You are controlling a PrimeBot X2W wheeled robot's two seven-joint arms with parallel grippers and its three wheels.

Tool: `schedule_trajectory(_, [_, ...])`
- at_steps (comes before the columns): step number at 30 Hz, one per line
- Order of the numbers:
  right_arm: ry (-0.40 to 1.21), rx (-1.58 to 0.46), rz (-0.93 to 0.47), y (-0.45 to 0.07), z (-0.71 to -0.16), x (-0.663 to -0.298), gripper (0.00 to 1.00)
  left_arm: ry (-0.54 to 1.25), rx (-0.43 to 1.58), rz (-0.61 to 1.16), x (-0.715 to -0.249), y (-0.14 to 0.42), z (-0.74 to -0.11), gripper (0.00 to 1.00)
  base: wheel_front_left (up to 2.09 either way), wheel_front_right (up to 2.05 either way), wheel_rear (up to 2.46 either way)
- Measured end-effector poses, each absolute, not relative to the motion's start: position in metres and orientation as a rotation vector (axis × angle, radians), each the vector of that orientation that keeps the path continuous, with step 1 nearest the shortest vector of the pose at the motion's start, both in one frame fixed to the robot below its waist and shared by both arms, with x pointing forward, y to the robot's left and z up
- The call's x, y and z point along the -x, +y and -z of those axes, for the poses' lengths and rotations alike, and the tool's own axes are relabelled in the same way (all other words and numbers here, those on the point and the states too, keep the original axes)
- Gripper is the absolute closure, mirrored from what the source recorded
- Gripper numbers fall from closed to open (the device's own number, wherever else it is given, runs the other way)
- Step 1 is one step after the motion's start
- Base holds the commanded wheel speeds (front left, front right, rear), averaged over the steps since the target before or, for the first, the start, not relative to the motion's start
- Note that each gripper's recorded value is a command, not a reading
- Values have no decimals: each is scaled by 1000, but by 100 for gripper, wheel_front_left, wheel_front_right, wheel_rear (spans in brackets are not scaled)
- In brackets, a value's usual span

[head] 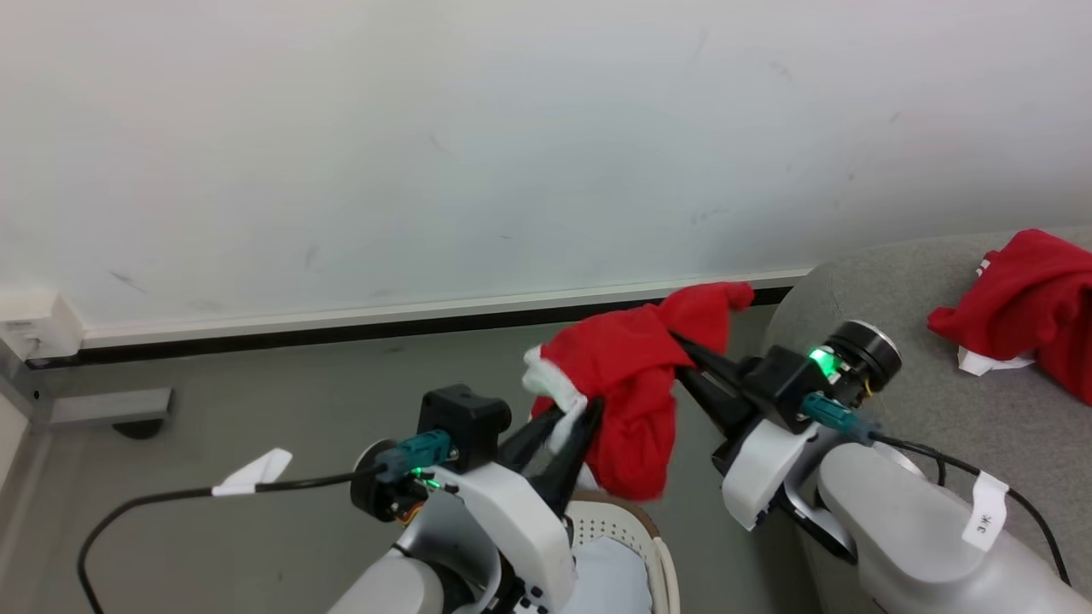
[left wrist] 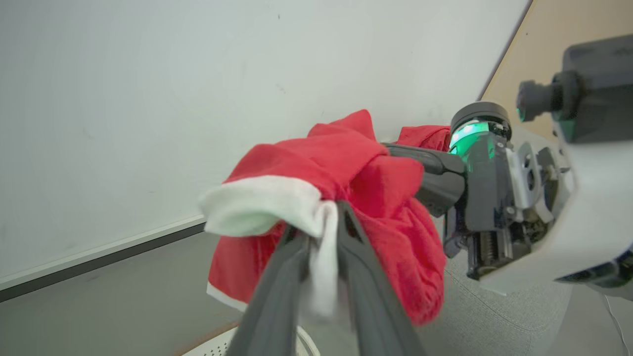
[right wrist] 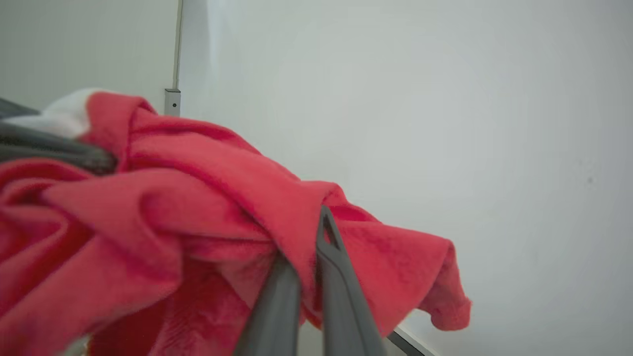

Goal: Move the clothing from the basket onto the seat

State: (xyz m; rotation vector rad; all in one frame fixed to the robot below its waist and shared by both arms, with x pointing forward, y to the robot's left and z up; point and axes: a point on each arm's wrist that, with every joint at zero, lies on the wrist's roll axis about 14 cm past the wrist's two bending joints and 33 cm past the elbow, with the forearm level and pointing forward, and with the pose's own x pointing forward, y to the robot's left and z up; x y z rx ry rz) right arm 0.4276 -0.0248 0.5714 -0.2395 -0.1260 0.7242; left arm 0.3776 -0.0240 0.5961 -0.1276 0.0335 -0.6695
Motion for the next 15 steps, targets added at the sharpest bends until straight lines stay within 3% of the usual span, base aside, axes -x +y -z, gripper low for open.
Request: schedule_trajectory(15, [-139, 91, -560, -76, -575, -431, 100, 33, 73, 681, -384, -29, -575, 0, 0, 0, 0])
